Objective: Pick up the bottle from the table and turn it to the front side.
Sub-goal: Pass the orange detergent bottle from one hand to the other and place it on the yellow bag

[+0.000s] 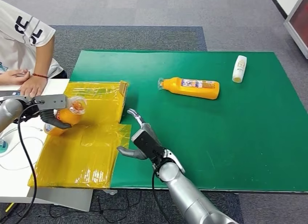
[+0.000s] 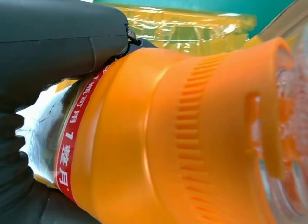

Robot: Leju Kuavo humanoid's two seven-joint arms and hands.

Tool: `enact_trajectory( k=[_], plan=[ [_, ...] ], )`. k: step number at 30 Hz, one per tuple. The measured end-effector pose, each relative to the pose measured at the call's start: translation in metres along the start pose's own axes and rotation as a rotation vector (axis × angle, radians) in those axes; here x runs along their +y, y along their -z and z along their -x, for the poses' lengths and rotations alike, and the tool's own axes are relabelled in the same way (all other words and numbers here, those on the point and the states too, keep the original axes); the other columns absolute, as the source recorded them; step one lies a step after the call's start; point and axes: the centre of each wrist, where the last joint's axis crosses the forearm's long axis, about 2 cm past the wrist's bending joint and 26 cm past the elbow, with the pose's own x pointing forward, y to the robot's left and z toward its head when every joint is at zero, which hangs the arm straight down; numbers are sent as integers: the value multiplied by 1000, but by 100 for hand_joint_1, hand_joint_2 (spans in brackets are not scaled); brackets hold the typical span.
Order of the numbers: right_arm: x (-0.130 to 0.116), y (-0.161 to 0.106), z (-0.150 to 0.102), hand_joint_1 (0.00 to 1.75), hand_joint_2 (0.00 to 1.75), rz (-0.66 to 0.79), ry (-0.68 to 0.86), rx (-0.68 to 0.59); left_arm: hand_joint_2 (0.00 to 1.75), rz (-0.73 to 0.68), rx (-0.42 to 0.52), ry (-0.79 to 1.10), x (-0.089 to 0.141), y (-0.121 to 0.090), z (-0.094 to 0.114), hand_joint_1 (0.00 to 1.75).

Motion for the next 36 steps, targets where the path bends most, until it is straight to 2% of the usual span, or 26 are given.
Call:
enact_trajectory(
  k=[7,11,22,32,33,36],
  plan=[
    [-11,-3,1,0,175,97,62,-6,175,-2,167,162,0,27,-27,175],
    [-25,-5,-4,0,175,189,159,-65,175,-7,212,268,-9,53,-50,175],
    [-68,-14,-15,0,175,404,241,-189,175,42,177,393,-36,105,-114,175],
    [-79,-25,-19,0,175,456,216,-191,175,61,121,428,-50,129,-157,175],
    [-80,-27,-20,0,175,459,212,-188,175,63,114,430,-52,131,-162,170],
    [-82,-30,-22,0,175,466,198,-180,175,66,95,431,-55,136,-172,41]
  ],
)
